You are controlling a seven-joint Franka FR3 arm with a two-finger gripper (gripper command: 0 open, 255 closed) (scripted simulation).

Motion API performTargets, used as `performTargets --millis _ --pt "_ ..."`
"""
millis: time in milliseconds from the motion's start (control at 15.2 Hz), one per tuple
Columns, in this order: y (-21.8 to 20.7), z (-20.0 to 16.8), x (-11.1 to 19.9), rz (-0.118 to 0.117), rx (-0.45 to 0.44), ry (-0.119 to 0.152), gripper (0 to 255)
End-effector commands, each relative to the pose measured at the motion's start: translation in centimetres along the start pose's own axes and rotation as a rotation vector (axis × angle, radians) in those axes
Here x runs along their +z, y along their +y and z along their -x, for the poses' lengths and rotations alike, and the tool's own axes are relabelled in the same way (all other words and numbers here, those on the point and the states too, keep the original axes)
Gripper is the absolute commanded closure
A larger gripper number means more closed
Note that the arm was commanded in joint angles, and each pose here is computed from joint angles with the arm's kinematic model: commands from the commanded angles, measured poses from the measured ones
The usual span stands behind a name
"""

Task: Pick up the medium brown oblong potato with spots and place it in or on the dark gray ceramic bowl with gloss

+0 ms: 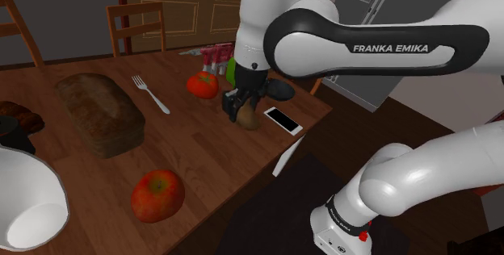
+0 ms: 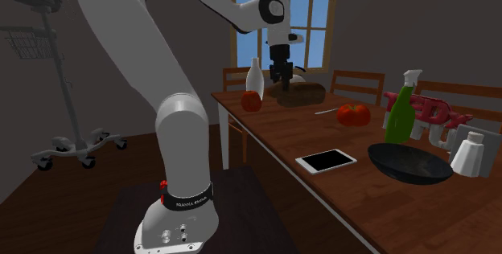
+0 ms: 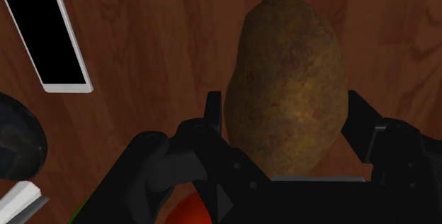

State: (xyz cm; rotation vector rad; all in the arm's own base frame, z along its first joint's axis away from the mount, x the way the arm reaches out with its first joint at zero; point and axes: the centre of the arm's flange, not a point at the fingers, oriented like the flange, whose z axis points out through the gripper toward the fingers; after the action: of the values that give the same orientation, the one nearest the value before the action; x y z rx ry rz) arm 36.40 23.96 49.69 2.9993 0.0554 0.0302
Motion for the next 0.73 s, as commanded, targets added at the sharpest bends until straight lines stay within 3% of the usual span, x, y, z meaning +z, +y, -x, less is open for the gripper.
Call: performTargets --millis 0,660 --pt "2.8 -0.6 0.2 -0.001 -0.001 0.000 255" --pt "15.1 -5.1 1.9 -0.001 -0.001 0.000 255"
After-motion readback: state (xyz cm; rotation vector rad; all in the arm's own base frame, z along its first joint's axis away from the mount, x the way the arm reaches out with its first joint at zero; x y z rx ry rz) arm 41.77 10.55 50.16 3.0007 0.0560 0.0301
